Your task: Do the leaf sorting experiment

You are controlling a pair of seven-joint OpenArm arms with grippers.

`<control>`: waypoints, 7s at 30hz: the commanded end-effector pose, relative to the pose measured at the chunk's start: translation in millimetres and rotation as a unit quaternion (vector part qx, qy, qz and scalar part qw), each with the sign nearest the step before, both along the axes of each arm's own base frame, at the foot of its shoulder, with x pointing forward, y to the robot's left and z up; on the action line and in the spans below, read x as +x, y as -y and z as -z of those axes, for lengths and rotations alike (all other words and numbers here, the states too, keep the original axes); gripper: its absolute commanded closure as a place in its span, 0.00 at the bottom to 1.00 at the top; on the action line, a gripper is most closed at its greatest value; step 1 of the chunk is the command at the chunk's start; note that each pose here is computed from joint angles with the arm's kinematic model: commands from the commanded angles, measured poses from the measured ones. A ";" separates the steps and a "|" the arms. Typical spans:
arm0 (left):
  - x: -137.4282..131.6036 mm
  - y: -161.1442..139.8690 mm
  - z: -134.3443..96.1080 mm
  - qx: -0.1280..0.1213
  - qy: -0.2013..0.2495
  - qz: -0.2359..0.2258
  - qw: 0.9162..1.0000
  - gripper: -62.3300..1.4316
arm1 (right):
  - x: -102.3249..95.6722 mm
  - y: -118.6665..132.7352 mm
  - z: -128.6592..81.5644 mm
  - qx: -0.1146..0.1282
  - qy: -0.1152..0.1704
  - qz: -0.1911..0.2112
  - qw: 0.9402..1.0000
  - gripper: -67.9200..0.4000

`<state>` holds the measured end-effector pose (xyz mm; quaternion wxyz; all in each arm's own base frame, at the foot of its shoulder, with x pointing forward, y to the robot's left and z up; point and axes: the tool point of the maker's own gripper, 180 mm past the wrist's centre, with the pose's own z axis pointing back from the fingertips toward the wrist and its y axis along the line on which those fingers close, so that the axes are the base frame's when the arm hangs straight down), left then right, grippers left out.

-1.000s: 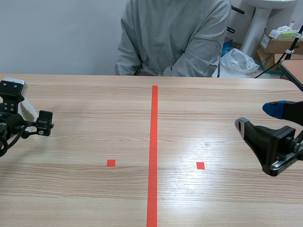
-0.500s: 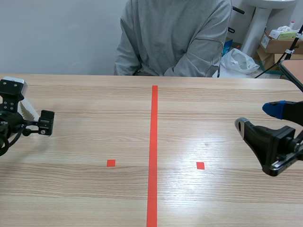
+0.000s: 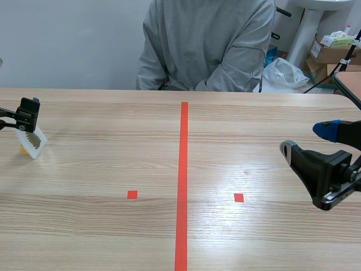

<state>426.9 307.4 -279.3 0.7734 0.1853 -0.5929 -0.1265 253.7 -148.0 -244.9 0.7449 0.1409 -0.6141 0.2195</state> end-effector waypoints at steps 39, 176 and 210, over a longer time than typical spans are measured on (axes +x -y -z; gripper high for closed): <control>-208.0 219.8 -53.5 -0.110 -0.017 0.261 0.959 0.00 | 4.9 0.0 -9.9 0.007 0.017 0.002 1.000 0.39; -143.1 227.9 -8.6 -0.105 -0.076 0.430 0.894 0.00 | 4.5 0.2 -7.4 0.004 0.011 0.002 1.000 0.39; -39.4 339.3 50.9 -0.126 -0.126 0.472 0.864 0.00 | 4.5 0.3 -7.2 0.003 0.010 0.002 1.000 0.39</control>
